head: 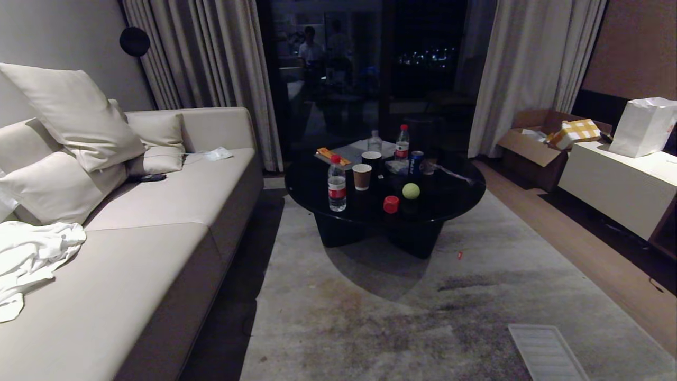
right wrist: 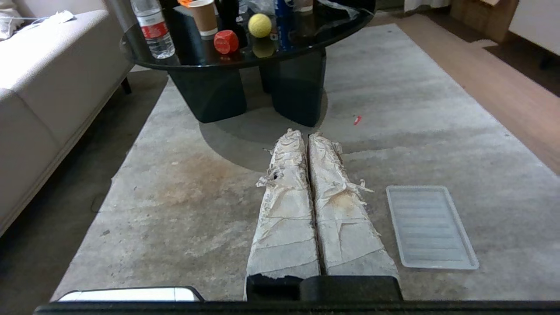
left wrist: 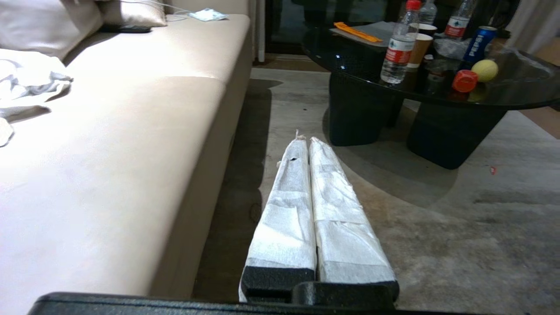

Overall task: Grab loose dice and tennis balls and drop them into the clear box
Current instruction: Pick up toys out of the box

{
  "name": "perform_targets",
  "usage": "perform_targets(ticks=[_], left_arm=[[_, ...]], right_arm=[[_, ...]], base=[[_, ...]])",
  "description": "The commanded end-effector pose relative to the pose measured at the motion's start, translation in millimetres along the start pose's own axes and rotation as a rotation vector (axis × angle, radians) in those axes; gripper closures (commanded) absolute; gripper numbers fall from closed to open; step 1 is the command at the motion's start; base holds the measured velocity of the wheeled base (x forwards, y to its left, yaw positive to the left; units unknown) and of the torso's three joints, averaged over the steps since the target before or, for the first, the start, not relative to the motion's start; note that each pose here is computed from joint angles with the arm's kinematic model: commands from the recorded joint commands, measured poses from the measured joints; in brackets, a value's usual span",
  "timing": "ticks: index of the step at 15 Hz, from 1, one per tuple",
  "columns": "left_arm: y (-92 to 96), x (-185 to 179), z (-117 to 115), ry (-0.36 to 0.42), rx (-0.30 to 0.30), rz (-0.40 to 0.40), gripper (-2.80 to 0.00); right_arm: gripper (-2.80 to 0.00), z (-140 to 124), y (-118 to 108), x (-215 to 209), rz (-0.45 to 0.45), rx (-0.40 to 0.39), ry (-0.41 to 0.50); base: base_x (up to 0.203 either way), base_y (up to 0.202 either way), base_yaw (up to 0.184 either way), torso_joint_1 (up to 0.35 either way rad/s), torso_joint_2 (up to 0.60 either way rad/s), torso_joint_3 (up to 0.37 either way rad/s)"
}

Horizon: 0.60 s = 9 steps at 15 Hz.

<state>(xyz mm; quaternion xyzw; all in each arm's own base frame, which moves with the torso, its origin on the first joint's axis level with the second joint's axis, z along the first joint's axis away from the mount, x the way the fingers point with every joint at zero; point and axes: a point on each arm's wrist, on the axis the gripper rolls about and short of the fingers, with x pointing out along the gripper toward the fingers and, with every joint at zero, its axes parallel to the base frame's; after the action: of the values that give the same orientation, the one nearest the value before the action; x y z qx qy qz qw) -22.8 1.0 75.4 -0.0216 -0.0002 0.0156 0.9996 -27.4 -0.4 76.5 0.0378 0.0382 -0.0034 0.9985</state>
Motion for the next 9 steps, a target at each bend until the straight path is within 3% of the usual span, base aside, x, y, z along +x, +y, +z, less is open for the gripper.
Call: perform_targets(ticks=[1,6,9], left_arm=[[0.0,0.2,-0.4,0.003,-0.001,0.001,0.0],[0.1,0.2,-0.4,0.003,-0.009,0.003,0.0],[0.1,0.2,-0.4,0.003,-0.01,0.003,0.0]], right_arm=[[0.0,0.0,0.0,0.1,0.001,0.0,0.002],[0.0,0.0,0.0,0.1,0.001,0.0,0.002],[0.0,0.0,0.0,0.1,0.001,-0.001,0.002]], base=[[0.0,0.0,0.0,0.0,0.0,0.0],[0.0,0.0,0.0,0.0,0.0,0.0],[0.157,0.0,0.0,0.003,0.0,0.003]])
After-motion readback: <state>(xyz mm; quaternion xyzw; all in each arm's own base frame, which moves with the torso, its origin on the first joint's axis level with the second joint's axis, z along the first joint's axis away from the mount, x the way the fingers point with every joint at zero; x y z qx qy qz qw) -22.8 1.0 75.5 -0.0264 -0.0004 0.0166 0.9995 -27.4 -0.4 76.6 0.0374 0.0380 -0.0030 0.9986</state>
